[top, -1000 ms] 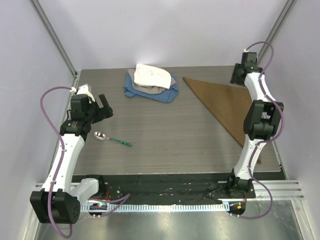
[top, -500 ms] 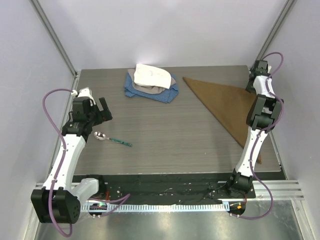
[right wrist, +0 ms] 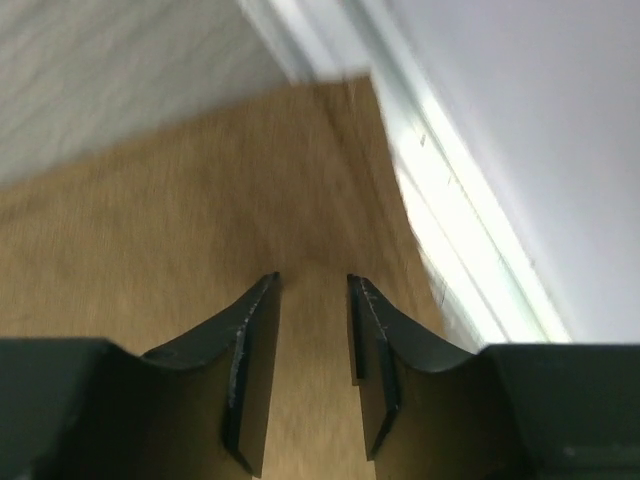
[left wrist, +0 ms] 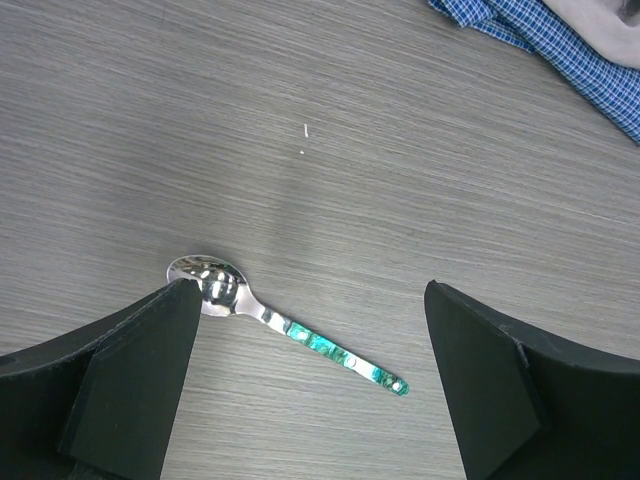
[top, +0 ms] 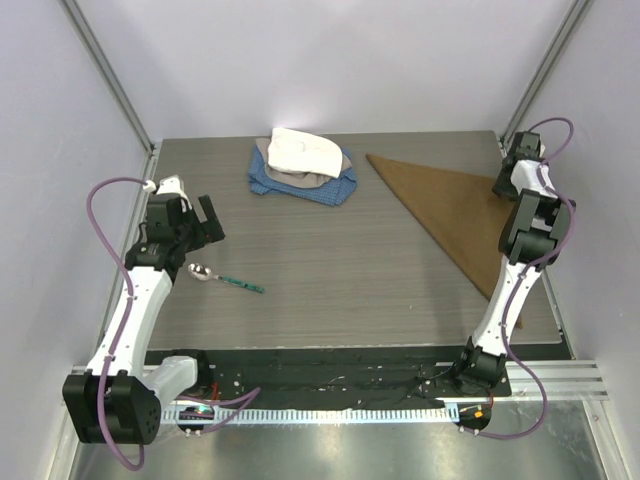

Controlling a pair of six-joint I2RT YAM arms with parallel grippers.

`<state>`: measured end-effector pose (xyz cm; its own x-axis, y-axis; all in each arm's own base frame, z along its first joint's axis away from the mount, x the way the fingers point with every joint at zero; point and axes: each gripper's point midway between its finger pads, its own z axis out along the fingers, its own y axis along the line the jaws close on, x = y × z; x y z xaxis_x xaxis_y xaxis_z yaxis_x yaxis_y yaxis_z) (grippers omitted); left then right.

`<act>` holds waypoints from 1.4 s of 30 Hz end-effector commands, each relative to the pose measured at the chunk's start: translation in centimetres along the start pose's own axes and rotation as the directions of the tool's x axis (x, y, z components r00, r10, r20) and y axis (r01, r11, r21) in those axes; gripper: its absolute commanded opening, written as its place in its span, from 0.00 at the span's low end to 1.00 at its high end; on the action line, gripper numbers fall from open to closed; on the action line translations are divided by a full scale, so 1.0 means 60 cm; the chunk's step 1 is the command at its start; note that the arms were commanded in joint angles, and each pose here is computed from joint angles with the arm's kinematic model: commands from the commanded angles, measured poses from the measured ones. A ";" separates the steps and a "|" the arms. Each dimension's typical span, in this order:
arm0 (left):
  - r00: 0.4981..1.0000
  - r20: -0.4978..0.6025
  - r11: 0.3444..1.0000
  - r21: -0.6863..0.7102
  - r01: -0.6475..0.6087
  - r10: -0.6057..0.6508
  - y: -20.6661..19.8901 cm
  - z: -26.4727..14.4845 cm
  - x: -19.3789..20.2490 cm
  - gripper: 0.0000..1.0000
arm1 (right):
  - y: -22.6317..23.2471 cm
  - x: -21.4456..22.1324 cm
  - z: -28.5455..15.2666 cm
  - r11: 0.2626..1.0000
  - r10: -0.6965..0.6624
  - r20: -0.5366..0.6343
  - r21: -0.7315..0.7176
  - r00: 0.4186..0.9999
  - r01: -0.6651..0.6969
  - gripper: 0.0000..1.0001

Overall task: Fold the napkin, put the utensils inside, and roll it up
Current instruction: Fold the napkin

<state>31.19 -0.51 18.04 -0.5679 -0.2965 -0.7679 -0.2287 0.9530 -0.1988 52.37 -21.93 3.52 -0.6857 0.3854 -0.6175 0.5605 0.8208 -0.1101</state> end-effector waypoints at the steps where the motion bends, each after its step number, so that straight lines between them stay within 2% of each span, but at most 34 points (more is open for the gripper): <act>1: 0.999 0.053 1.000 0.016 0.008 -0.008 -0.006 -0.001 -0.025 1.00 | 0.028 -0.030 -0.120 0.992 0.069 0.086 -0.110 0.994 -0.059 0.42; 4: 0.998 0.063 1.000 0.016 0.011 -0.012 -0.005 -0.007 -0.027 1.00 | 0.053 -0.001 -0.165 0.993 0.034 0.097 -0.119 0.995 -0.022 0.45; 9: 0.998 0.065 0.999 0.042 0.009 -0.012 -0.013 -0.016 -0.031 1.00 | 0.113 0.073 -0.198 0.988 -0.073 0.062 -0.135 0.995 0.080 0.46; 16: 0.997 0.078 0.995 0.096 0.004 -0.012 -0.029 -0.031 -0.039 1.00 | 0.176 0.121 -0.203 0.972 -0.172 0.010 -0.163 0.985 0.171 0.46; 30: 0.995 0.104 0.989 0.146 -0.002 -0.013 -0.042 -0.052 -0.045 1.00 | 0.201 0.226 -0.169 0.954 -0.255 -0.156 -0.205 0.954 0.221 0.47; 42: 0.993 0.115 0.986 0.164 -0.001 -0.019 -0.047 -0.058 -0.048 1.00 | 0.240 0.294 -0.177 0.940 -0.295 -0.215 -0.238 0.931 0.243 0.47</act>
<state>30.25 -2.37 20.62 -0.5275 -0.2988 -0.7953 -0.1260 0.9533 -0.2746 45.83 -1.07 2.33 -0.8568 0.2002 -0.4751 0.2691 0.9597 -0.0808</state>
